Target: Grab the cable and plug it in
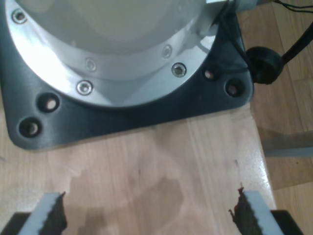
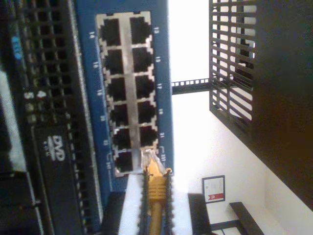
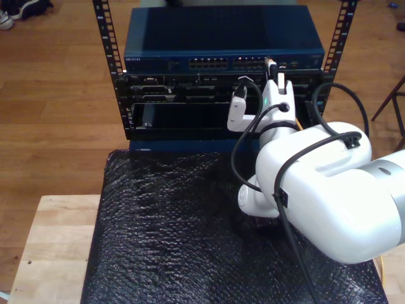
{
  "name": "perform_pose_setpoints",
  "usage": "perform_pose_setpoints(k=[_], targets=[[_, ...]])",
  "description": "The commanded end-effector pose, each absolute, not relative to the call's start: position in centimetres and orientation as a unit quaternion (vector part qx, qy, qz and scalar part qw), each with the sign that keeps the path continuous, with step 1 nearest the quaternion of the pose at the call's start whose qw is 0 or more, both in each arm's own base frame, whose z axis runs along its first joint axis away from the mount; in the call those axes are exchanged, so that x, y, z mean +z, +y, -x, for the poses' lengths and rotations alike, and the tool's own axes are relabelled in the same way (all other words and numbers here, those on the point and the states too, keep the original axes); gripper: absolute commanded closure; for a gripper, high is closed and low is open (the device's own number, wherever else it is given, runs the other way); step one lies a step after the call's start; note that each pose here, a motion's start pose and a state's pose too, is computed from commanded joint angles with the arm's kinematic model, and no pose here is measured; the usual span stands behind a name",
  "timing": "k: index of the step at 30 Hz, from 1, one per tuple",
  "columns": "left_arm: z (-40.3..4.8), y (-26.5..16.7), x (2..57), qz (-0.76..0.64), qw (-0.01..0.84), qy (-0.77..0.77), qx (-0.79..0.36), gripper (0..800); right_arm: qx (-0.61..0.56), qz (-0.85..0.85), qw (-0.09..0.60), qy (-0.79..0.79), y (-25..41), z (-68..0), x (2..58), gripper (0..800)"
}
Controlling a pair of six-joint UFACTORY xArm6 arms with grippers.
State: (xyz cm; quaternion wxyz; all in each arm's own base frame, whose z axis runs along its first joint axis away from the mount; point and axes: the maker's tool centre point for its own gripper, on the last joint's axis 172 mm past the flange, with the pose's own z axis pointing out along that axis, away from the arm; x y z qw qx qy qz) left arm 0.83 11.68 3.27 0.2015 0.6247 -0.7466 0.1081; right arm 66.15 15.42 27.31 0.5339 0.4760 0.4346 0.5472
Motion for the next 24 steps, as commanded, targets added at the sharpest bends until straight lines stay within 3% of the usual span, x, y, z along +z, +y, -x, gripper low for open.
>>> perform_pose_setpoints(k=[24], targets=[[-0.82,11.64,3.27,-0.625,0.202,-0.746,0.109,0,0.549,-0.470,0.533,0.440,15.80,-66.56,26.96,800]])
